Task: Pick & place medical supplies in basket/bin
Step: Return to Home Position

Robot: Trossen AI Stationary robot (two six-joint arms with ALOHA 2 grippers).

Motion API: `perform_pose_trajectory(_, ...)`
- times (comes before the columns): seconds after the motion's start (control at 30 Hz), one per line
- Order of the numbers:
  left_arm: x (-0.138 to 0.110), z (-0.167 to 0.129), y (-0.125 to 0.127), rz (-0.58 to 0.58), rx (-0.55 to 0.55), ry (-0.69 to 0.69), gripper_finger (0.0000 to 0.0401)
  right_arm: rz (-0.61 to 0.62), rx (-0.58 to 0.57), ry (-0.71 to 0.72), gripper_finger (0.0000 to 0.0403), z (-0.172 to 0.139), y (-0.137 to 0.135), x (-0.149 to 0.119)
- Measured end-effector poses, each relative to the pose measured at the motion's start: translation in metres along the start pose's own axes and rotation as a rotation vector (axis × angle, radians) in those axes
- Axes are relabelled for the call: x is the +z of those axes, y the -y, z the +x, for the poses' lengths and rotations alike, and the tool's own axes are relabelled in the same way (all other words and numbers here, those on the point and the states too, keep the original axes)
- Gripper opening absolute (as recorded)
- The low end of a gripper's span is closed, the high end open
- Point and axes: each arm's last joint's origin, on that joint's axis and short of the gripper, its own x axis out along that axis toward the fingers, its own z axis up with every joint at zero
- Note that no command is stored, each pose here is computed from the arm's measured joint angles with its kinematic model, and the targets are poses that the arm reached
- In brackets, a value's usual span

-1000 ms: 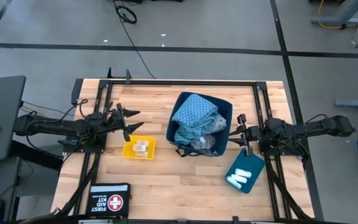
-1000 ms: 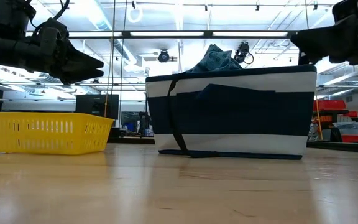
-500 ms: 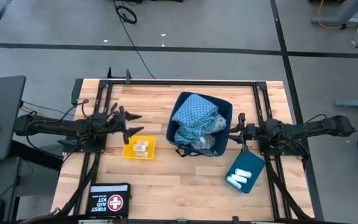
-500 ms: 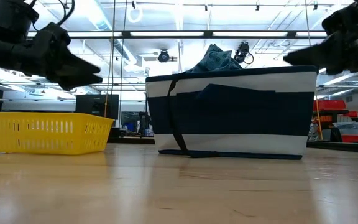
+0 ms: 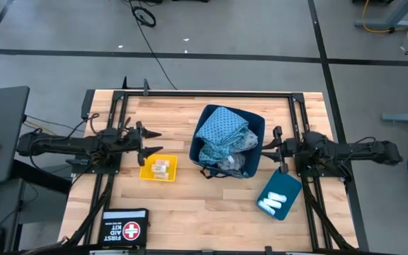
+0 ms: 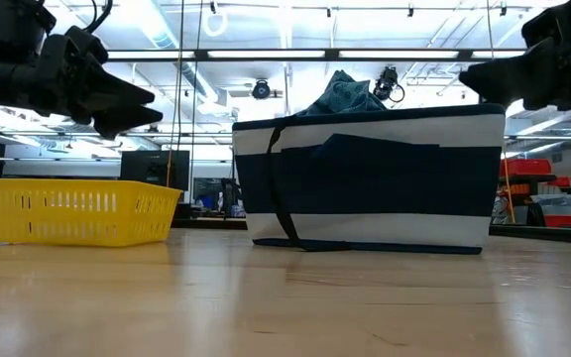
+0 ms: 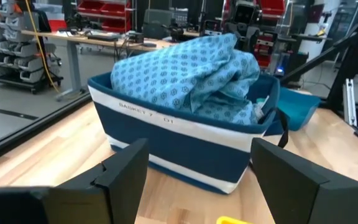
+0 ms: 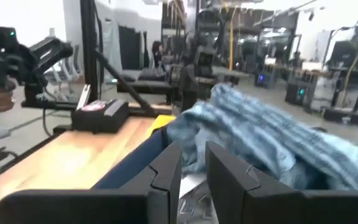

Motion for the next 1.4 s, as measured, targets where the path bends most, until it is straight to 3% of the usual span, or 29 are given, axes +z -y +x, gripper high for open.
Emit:
perform_pose_trajectory(0.33,0.005,-0.006,0.000,-0.028,-0.015,0.047,0.0270,-0.029,-0.048,0.072,0.0082,-0.016,0.003,0.006)
perform_pose_trajectory(0.67,0.004,-0.012,-0.001,-0.052,-0.045,0.044,0.0270,-0.019,-0.094,-0.011,0.0082,-0.018,0.006,-0.001)
perform_pose_trajectory(1.0,0.003,-0.012,-0.001,-0.057,-0.044,0.034,0.0270,-0.002,-0.260,-0.076,0.0082,-0.020,0.016,-0.007)
perform_pose_trajectory(1.4,0.006,-0.015,0.001,-0.037,-0.064,0.071,0.0270,0.028,-0.276,-0.084,0.0082,-0.020,0.016,-0.008)
